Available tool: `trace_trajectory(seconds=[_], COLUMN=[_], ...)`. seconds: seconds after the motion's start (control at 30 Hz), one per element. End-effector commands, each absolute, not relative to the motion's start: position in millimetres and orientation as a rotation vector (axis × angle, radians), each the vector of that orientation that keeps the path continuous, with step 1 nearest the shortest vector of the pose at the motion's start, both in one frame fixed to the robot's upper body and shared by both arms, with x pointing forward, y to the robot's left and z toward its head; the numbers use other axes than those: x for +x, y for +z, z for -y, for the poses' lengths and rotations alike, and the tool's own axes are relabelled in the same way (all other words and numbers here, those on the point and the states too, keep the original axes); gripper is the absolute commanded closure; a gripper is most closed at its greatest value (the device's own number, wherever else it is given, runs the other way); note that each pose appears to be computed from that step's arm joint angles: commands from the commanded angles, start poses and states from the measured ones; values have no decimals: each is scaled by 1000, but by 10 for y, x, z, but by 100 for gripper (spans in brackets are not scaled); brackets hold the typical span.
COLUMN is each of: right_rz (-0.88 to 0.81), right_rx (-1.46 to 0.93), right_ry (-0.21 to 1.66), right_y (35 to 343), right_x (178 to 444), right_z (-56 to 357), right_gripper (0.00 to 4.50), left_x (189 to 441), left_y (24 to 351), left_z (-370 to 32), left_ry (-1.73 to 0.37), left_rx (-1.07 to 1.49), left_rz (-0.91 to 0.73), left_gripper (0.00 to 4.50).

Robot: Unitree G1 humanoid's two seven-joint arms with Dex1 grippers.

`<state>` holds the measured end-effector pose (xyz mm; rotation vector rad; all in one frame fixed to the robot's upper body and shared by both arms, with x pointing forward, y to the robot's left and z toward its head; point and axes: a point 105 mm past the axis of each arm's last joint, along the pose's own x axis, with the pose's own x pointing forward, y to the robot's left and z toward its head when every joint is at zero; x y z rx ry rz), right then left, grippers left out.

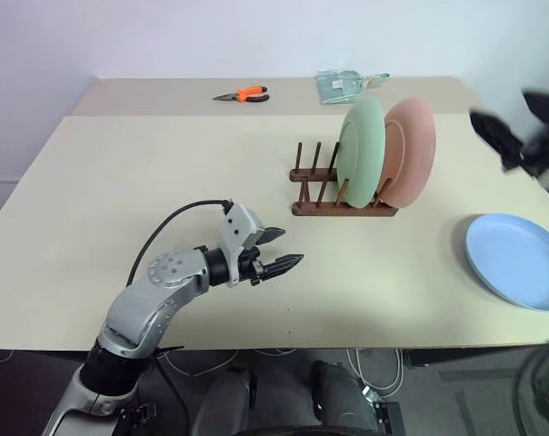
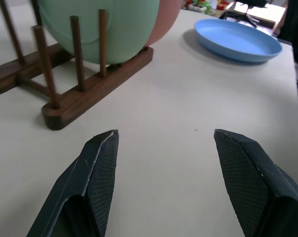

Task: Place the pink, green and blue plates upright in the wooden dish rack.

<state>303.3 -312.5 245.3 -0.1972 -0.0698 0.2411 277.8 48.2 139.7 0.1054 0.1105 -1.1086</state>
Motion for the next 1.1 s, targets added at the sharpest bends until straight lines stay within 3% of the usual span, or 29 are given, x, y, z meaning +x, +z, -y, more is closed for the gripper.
trace_trajectory(seconds=[0.03,0.23,0.27,0.33,0.5,0.57,0.67,0.83,0.93,1.0,1.1], right_rz=[-130,-404,-440,-484,-501,-447,-330,60,339,518,624], right_rx=[-330,-450,-483,-536,-623,-626,-612,-649,-543,-338,-92], right_ry=[265,191,154,99,41,23,-5,-33,7,157,486], right_y=[1978,1182,1074,918,894,1040,1384,2423,3133,3588,3888], right_x=[2829,2709,2723,2753,2826,2905,3044,3274,3284,3218,3055], right_z=[3091,3152,3209,3300,3429,3424,3388,3162,2886,2541,1941], right_gripper=[9,9,32,89,338,440,446,446,446,446,446], left_x=[2778,2796,2795,2790,2802,2804,2799,2810,2822,2841,2864], left_y=[1458,1481,1484,1488,1493,1489,1486,1486,1486,1489,1495], left_z=[-405,-357,-349,-343,-379,-391,-397,-405,-412,-423,-451], left_ry=[-1156,-1178,-1181,-1184,-1167,-1161,-1157,-1149,-1145,-1135,-1119], left_rx=[135,143,144,146,152,155,155,154,156,156,153], left_rz=[-75,-67,-65,-64,-62,-63,-62,-60,-58,-54,-48], left_gripper=[134,134,134,134,134,134,134,134,134,134,134])
